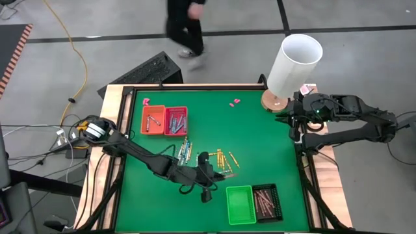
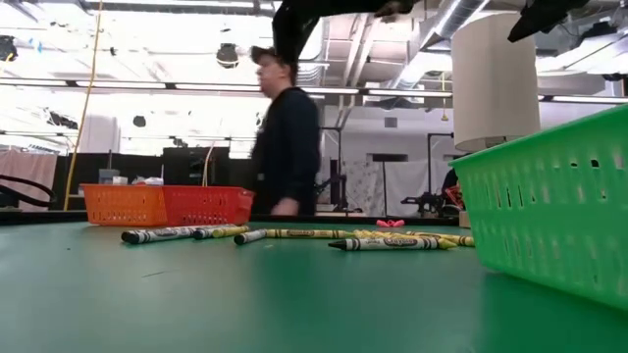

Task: Sort crayons
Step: Put the brown crayon into the black bin

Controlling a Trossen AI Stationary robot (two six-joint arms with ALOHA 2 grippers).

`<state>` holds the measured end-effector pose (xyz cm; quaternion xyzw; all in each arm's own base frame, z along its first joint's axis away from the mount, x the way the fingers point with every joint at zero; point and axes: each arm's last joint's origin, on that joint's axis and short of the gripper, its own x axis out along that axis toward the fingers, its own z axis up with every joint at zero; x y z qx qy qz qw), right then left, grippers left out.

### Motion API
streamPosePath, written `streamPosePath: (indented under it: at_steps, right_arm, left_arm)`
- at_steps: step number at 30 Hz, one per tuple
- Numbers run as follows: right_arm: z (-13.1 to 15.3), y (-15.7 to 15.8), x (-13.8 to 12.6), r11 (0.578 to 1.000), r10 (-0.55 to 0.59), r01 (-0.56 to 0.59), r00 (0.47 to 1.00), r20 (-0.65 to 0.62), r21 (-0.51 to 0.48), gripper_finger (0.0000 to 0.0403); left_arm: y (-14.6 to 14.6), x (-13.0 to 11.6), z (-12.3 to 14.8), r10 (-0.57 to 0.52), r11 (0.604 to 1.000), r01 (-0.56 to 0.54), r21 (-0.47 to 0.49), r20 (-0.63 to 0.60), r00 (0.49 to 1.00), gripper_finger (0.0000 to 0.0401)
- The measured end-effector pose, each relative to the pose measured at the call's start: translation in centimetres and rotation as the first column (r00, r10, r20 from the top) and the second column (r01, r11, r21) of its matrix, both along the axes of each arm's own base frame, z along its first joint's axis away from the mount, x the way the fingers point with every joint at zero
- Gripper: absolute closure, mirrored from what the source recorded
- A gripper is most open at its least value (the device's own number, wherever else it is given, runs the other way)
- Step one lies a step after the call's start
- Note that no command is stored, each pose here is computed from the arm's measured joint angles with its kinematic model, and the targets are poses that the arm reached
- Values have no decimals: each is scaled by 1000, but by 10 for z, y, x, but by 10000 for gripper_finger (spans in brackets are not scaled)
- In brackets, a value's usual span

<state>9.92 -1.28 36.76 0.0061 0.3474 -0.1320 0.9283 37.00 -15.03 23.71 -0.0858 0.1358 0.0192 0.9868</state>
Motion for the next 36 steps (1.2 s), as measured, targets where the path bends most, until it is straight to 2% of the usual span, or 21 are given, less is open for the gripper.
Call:
streamPosePath:
  at_steps: [5,9,16,22,25,29,36]
  right_arm:
    - [0,0,0,1000,-2,2,1000,1,2,335]
    - [0,0,0,1000,-3,3,1000,2,3,335]
    - [0,0,0,1000,-7,7,1000,3,7,335]
    - [0,0,0,1000,-15,15,1000,5,17,335]
    - [0,0,0,1000,-15,15,1000,1,18,335]
    - [-1,0,0,1000,-15,15,1000,-2,18,335]
    - [-1,0,0,1000,-14,14,1000,-3,18,335]
  left_arm:
    - [5,6,13,35,999,-35,0,95,995,401]
    - [3,20,22,30,997,-38,61,128,991,401]
    - [-15,65,30,-61,985,29,172,184,981,401]
    - [-25,106,23,-178,960,129,249,185,966,401]
    - [-29,125,13,-230,936,179,302,143,963,401]
    - [-32,146,-3,-321,883,261,391,95,942,401]
    - [-33,167,-26,-400,761,325,562,11,916,401]
